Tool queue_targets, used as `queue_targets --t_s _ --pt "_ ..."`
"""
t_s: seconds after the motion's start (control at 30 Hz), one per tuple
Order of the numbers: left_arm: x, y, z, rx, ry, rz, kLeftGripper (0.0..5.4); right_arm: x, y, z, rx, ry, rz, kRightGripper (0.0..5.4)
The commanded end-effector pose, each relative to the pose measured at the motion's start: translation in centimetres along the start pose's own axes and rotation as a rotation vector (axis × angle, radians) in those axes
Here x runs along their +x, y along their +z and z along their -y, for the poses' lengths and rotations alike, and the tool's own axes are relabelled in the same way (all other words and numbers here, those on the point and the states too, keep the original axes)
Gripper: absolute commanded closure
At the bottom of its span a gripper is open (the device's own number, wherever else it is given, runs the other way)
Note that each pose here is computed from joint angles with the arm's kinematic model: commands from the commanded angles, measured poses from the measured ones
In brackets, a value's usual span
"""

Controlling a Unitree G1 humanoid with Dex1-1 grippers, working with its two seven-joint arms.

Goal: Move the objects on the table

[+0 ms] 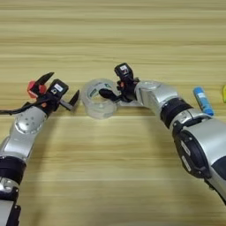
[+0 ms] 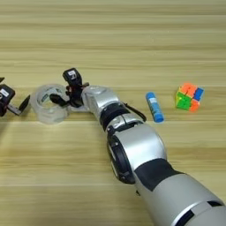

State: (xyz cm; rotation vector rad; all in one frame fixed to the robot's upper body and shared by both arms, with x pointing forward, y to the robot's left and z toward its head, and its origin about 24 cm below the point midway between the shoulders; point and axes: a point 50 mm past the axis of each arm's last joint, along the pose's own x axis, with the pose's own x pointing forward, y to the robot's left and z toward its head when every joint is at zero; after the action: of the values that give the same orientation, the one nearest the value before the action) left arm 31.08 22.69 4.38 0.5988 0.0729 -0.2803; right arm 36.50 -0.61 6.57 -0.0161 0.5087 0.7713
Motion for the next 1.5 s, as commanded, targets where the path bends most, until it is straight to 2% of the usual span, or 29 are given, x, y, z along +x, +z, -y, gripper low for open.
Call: queue_targets --t_s 0.03,0.17,0.67,0.87,1.2,1.5 --pt "-0.1 0.3 -0.8 -0.017 0.051 0.019 0.0 0.4 -0.9 -0.8 0.001 0.009 -0.049 1.41" --pt "-0.1 0.6 -1.4 -0.033 0.091 0.035 0.0 0.4 -0.8 -0.8 -0.005 0.006 -0.046 1.83" --pt "-0.2 0.7 -1.4 -0.04 0.105 0.043 0.0 0.3 -0.2 -0.6 -0.016 -0.005 -0.017 3.25" --pt "-0.2 0.7 -1.5 -0.05 0.116 0.042 0.0 0.1 1.1 -0.5 0.023 0.018 0.037 3.77" --pt "-0.2 0.6 -1.6 -0.055 0.118 0.038 0.0 -0.5 3.4 -0.3 0.032 0.052 0.116 3.83" --pt "-0.2 0.5 -1.6 -0.064 0.116 0.036 0.0 -0.7 4.1 -0.4 0.033 0.064 0.138 3.83"
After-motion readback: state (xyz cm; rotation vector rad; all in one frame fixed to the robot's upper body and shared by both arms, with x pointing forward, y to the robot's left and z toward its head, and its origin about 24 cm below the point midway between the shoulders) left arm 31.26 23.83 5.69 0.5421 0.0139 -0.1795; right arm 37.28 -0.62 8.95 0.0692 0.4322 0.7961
